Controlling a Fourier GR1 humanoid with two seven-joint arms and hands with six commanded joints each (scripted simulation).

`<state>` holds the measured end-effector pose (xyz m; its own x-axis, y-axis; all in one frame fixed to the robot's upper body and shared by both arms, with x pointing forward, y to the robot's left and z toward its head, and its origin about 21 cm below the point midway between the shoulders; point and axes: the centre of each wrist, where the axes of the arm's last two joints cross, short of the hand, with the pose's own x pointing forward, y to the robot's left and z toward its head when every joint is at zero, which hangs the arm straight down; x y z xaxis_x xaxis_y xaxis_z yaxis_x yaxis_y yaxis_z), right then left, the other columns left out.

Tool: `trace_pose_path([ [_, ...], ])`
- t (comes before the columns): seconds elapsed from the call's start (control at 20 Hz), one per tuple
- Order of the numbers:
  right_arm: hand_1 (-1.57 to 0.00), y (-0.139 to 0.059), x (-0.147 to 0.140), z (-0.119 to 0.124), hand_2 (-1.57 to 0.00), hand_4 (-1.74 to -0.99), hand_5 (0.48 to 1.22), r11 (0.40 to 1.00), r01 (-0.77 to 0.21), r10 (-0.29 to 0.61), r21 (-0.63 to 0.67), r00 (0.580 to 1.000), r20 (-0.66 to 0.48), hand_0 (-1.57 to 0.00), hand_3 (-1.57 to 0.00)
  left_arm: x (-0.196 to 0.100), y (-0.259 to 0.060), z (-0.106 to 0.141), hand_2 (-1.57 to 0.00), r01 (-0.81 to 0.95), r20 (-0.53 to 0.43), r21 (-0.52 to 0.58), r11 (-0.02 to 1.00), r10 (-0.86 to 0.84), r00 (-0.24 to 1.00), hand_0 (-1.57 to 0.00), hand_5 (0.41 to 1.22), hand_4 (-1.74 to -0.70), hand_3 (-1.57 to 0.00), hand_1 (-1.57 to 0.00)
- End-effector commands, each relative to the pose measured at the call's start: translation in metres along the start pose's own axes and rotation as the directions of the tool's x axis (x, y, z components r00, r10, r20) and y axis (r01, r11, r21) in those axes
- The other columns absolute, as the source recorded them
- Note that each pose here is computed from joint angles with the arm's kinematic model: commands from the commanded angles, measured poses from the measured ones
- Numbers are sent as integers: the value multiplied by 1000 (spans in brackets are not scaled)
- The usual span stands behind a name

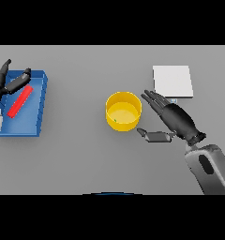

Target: Pick up the red beaker and tilt it to pour out 1 green nut into yellow bowl. Pick up the yellow bowl and place it on the metallic measuring scale.

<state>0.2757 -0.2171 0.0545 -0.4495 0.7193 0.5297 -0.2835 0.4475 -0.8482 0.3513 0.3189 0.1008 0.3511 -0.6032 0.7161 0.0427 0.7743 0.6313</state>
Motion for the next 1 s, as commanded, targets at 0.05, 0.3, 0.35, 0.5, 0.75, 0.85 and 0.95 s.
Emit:
trace_pose_path([
  [0.05, 1, -8, 7, -13, 1, -1152, 632, 990, -116, 112, 79, 992, 59, 1, 1, -3, 4, 0, -3, -9, -10, -3, 1000, 9, 1000, -3, 688, -811, -3, -3],
  [0.3, 1, -4, 13, -40, 1, -1161, 643, 921, -318, 279, 223, 942, 189, 1, 1, -4, 6, 0, 0, -1, -7, -9, 1000, 1, 1000, 0, 691, -805, 0, 0],
  [0.35, 1, 0, 14, -45, 1, -1156, 642, 906, -342, 294, 251, 932, 211, 1, 1, -3, 7, -2, 0, -4, -13, -12, 1000, 3, 1000, 0, 692, -805, 0, 0],
  [0.5, 1, 0, 13, -62, 1, -1156, 642, 862, -397, 330, 315, 911, 246, 1, 1, -3, 9, 1, 0, -6, 3, -12, 1000, 6, 1000, 0, 695, -808, 0, 0],
  [0.75, 1, 8, 21, -84, 1, -1159, 663, 779, -464, 367, 422, 883, 294, 1, 1, -8, 12, -1, 1, 1, -11, -5, 1000, -1, 1000, 1, 701, -805, 1, 1],
  [0.85, 1, 12, 22, -90, 1, -1164, 670, 745, -479, 379, 463, 876, 297, 1, 1, -8, 9, -2, 1, -3, -14, -9, 1000, 2, 1000, 1, 700, -807, 1, 1],
  [0.95, 1, 12, 23, -96, 1, -1174, 674, 717, -498, 394, 489, 867, 306, 1, 1, -8, 10, -1, 1, 5, -10, -6, 1000, -5, 1000, 1, 703, -801, 1, 1],
])
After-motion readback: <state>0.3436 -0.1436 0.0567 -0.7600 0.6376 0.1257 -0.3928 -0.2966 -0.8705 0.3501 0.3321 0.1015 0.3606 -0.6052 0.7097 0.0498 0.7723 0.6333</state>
